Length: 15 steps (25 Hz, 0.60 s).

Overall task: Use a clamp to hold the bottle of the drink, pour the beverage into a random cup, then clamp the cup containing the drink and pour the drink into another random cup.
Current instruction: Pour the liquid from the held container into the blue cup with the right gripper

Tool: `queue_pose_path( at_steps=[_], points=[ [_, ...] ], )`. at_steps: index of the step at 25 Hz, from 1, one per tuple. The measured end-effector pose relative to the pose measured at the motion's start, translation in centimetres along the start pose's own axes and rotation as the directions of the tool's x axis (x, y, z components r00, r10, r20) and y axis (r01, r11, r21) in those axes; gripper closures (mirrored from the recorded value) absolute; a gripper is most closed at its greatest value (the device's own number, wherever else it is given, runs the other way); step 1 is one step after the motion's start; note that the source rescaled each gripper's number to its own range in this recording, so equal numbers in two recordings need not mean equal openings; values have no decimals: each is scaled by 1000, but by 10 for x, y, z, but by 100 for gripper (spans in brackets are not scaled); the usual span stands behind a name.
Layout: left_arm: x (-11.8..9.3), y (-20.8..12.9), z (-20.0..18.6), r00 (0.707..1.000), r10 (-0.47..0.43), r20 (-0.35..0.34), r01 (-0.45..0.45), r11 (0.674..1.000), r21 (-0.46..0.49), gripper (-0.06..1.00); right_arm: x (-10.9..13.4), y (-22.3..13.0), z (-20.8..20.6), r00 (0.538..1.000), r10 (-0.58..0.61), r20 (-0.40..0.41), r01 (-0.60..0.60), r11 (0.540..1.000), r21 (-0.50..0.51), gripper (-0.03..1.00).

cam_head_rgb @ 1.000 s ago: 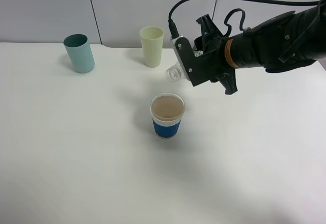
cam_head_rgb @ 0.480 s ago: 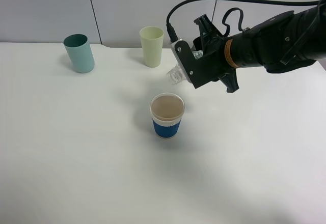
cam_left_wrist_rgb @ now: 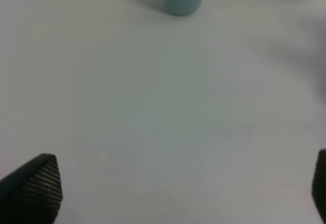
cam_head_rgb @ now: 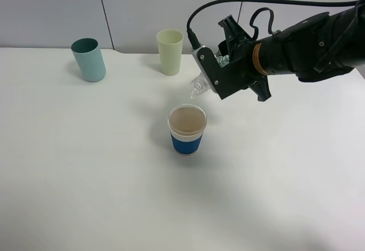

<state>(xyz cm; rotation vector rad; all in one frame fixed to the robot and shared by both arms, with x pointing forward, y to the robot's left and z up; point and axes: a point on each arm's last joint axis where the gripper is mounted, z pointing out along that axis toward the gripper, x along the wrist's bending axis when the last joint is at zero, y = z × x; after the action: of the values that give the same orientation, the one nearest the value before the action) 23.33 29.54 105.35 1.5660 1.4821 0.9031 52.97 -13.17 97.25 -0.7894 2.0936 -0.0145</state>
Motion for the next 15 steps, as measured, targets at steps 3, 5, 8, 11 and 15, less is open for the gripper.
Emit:
queue_pose_path(
  at_steps=[3, 5, 8, 11, 15],
  points=[
    [0, 0, 0, 1000, 0, 0, 0, 1000, 0, -6, -1, 3, -1, 1000, -11, 3, 11, 1000, 11, 97],
    [0, 0, 0, 1000, 0, 0, 0, 1000, 0, -6, -2, 5, -1, 1000, -16, 5, 16, 1000, 8, 97],
    [0, 0, 0, 1000, 0, 0, 0, 1000, 0, -6, -2, 5, -1, 1000, -28, 5, 28, 1000, 12, 97],
    [0, 0, 0, 1000, 0, 0, 0, 1000, 0, -6, -2, 5, -1, 998, -57, 4, 56, 998, 18, 97],
    [0, 0, 0, 1000, 0, 0, 0, 1000, 0, -6, -2, 4, -1, 995, -96, 2, 96, 995, 28, 97]
  ],
)
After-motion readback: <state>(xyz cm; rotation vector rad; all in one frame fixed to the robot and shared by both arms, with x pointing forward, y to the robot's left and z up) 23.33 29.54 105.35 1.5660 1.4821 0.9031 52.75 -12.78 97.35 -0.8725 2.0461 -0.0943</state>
